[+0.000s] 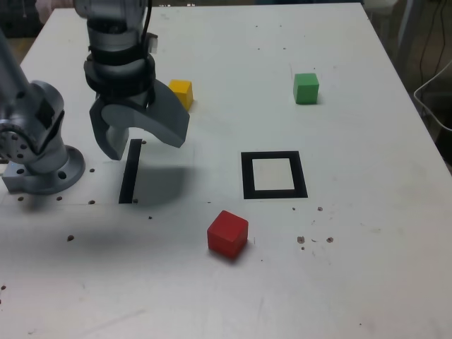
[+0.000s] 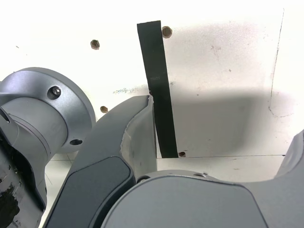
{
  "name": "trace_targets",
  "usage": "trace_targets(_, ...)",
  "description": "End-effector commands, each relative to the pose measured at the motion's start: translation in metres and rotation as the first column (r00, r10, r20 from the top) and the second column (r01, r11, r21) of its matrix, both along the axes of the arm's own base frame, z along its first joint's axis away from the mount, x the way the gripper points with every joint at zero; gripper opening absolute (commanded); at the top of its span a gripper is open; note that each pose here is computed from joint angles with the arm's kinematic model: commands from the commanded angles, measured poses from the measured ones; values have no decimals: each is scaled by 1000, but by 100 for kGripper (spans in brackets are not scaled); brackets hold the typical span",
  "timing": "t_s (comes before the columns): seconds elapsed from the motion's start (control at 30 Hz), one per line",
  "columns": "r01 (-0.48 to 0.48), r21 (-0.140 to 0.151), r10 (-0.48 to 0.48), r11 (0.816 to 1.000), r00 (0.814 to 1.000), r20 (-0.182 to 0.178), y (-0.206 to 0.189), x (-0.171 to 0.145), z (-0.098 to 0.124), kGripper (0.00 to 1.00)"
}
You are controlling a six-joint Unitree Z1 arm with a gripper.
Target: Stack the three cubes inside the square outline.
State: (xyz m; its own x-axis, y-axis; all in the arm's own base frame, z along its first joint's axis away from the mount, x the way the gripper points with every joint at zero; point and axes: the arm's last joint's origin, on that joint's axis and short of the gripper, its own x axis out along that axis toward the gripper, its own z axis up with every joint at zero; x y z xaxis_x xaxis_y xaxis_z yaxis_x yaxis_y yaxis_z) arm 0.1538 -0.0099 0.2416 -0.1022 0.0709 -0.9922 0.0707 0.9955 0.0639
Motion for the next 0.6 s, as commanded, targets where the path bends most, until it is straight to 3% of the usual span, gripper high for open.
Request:
trace_targets(0.0, 2, 2, -2, 1000, 1000, 8, 0, -2, 1, 99)
trace_targets(0.17, 4, -1, -4, 1000, 1000, 7, 0, -2, 2, 99)
trace_targets(0.4, 28, -88, -30, 996, 999, -30, -4, -6, 6, 99)
trace_targets(0.57, 26, -96, -28, 995, 999, -26, -5, -3, 9, 99)
